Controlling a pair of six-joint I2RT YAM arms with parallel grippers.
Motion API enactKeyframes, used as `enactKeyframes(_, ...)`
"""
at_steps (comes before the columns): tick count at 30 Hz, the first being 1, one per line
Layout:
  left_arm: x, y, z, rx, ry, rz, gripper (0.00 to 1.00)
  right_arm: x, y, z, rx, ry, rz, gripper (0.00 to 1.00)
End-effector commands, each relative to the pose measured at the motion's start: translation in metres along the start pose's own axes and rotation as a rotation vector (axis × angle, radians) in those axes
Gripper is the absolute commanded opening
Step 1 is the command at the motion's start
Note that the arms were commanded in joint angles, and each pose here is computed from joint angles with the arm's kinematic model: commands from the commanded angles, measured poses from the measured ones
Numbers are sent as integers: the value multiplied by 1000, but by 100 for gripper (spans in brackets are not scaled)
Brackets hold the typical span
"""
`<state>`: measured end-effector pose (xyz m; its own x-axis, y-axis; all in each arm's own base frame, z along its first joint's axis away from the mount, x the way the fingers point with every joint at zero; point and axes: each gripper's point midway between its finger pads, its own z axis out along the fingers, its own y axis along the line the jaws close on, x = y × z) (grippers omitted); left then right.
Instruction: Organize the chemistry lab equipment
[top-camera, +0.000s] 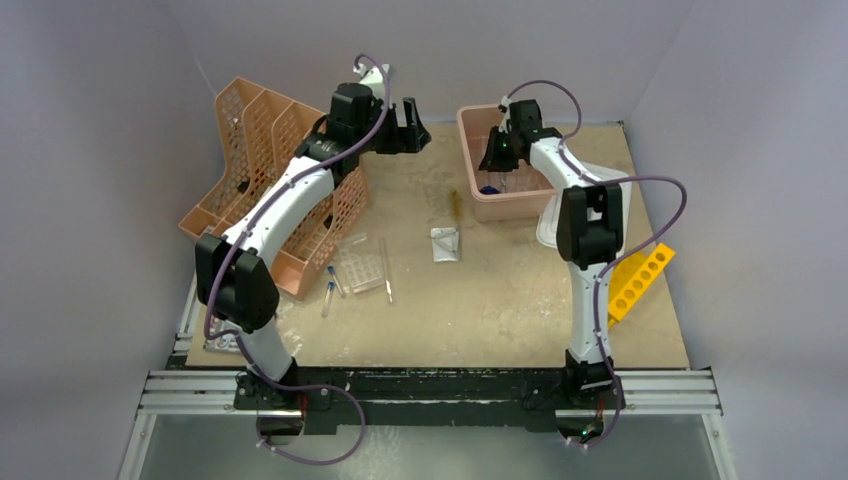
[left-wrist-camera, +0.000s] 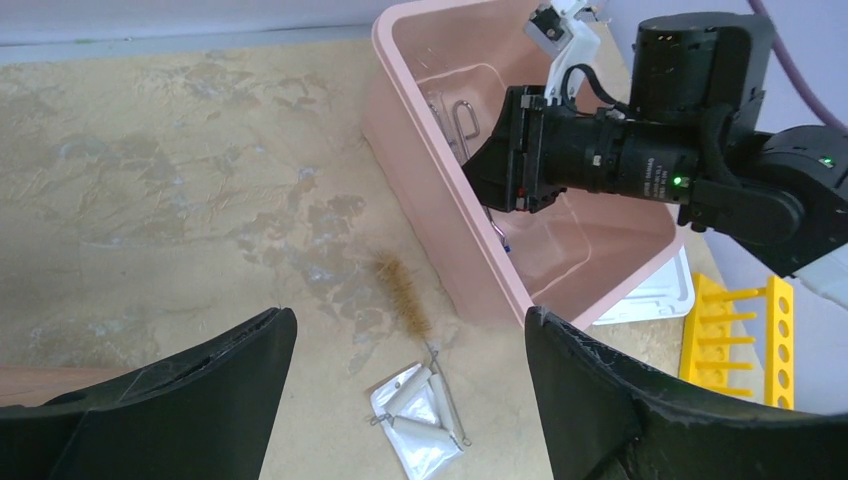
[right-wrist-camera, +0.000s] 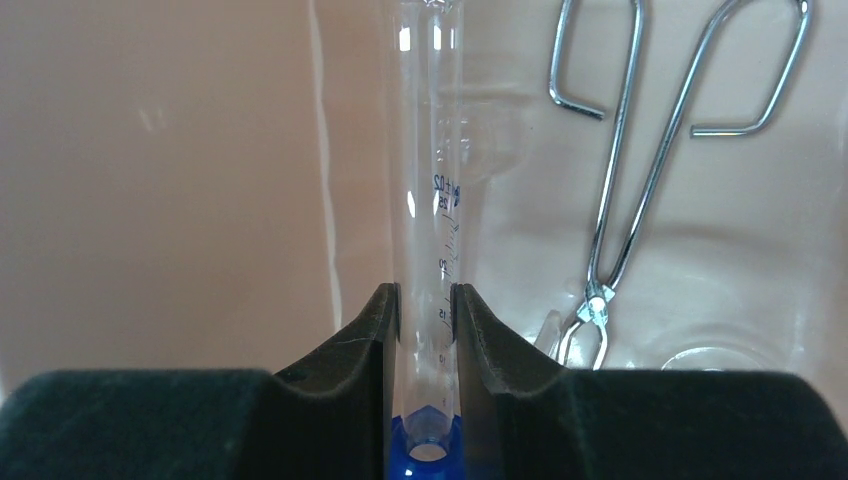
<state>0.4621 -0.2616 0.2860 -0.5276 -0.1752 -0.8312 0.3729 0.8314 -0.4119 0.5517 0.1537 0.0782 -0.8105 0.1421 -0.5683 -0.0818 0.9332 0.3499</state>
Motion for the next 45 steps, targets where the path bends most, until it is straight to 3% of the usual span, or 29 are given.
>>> enactKeyframes(1, -39, -14, -6, 33, -109, -6, 84, -16, -6, -9, 60, -29, -6, 9)
enactKeyframes(5, -39, -12, -6, 20, -109, -6, 84, -11, -4, -6, 42, -16, -17, 16)
enactKeyframes(14, -40, -2, -11, -43, -114, -1, 84, -27, 9, -25, 11, -55, -28, 48)
enactKeyframes(16, -41, -1, -14, -54, -117, 4, 84, -36, 11, -32, 15, -81, -23, 52)
enactKeyframes(25, -50, 3, -38, -107, -137, 12, 84, -81, 38, -87, -27, -225, -35, 54)
enactKeyframes(32, -47, 10, -64, -175, -128, -15, 88, -84, 47, -136, 14, -270, -7, 55)
enactKeyframes(36, -47, 6, -84, -157, -170, -16, 88, -69, 74, -159, 13, -294, -33, 54)
enactKeyframes(41, -56, -2, -116, -128, -248, -11, 88, -30, 128, -173, 8, -302, -180, 50)
enactKeyframes(45, -59, 11, -141, -203, -317, -31, 87, 12, 153, -165, -9, -254, -239, 32)
